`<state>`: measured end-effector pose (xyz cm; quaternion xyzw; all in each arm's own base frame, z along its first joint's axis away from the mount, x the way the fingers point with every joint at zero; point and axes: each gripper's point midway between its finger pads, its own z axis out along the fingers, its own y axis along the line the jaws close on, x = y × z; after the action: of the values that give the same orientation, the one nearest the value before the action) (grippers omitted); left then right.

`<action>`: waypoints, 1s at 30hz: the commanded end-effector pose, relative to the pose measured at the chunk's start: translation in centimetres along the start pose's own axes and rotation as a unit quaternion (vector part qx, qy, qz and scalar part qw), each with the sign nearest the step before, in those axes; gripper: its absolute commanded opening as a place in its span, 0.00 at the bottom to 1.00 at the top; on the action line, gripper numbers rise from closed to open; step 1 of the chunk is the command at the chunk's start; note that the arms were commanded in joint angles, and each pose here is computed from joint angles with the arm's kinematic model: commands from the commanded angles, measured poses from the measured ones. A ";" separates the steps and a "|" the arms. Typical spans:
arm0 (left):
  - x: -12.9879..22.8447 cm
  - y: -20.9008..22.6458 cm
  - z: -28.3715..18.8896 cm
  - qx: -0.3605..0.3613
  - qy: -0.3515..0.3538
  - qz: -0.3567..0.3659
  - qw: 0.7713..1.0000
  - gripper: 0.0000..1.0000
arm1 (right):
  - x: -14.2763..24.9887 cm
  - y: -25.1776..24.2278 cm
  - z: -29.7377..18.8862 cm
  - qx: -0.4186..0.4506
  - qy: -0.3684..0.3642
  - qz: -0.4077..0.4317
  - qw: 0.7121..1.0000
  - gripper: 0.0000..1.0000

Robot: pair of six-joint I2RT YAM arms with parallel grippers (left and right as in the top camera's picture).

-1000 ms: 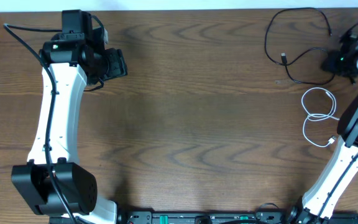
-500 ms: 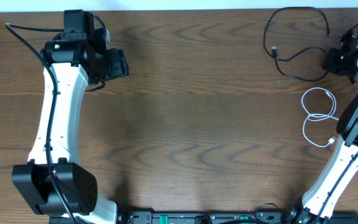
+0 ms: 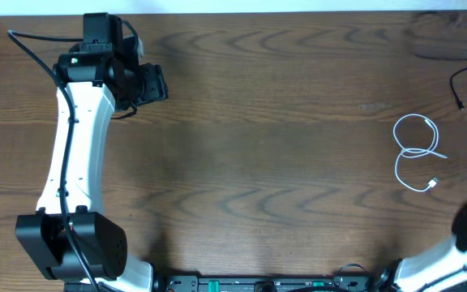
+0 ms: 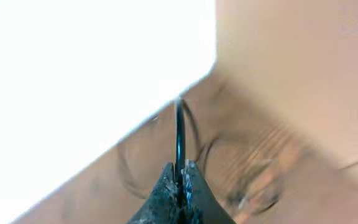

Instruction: Untangle cables

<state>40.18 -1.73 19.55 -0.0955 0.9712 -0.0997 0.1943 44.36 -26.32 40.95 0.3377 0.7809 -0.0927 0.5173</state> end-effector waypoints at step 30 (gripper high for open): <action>0.6 0.1 0.3 -0.002 0.013 -0.006 1.000 0.68 | 7.6 -0.9 0.6 -0.063 0.174 0.029 0.982 0.99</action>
<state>39.94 -1.74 19.45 -0.0961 0.9722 -0.0993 0.1889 41.22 -27.63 33.05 0.3942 0.8322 -0.0368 0.3883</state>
